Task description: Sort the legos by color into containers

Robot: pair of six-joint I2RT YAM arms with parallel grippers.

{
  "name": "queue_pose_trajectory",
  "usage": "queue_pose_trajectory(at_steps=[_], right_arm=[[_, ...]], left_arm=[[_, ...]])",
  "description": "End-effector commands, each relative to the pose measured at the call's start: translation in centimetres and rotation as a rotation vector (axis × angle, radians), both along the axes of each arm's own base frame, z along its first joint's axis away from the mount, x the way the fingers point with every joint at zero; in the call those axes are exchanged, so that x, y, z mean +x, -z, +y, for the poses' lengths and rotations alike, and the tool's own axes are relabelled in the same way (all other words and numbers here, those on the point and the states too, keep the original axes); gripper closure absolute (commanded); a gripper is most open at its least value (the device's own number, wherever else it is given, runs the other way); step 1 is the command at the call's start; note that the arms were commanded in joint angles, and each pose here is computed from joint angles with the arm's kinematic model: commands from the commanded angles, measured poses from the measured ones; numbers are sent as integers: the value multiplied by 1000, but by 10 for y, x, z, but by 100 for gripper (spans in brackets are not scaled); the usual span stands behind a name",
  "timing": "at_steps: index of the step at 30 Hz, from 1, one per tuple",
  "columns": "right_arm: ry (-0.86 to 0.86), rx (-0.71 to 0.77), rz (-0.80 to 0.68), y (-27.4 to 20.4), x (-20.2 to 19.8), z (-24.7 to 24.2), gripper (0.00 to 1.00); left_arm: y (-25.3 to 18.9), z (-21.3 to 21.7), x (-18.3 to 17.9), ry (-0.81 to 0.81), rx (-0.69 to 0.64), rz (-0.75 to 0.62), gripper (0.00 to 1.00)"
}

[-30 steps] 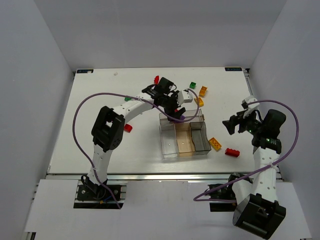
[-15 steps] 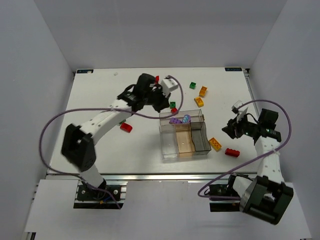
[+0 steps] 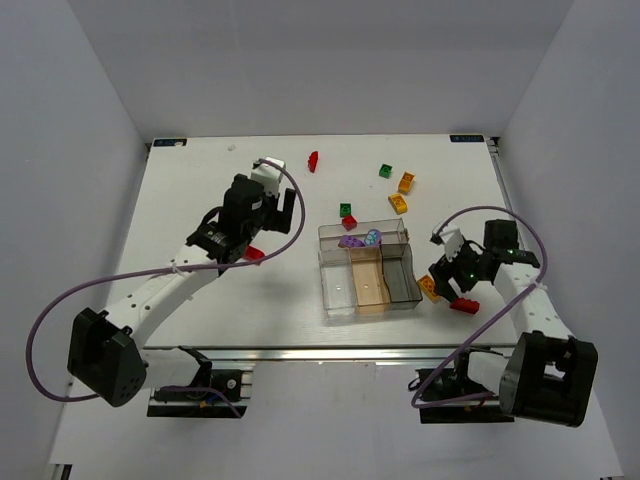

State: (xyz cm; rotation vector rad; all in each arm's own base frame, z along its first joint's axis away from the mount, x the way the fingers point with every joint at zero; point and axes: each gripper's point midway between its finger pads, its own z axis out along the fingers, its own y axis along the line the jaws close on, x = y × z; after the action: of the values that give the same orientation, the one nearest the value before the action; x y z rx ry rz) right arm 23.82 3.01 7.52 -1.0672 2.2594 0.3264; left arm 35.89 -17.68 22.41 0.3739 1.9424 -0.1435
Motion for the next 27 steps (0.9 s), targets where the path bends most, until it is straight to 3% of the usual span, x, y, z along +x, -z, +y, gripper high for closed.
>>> queue_pose_trajectory(at_steps=[1, 19, 24, 27], right_arm=[[35, -96, 29, 19, 4, -10, 17], [21, -144, 86, 60, 4, 17, 26], [57, -172, 91, 64, 7, 13, 43], [89, -168, 66, 56, 15, 11, 70]], left_arm=[[-22, 7, 1, -51, -37, -51, 6], [-25, 21, 1, -106, -8, -80, 5], [-26, 23, 1, -112, -4, -84, 4], [-26, 24, 1, -117, -2, -87, 4]])
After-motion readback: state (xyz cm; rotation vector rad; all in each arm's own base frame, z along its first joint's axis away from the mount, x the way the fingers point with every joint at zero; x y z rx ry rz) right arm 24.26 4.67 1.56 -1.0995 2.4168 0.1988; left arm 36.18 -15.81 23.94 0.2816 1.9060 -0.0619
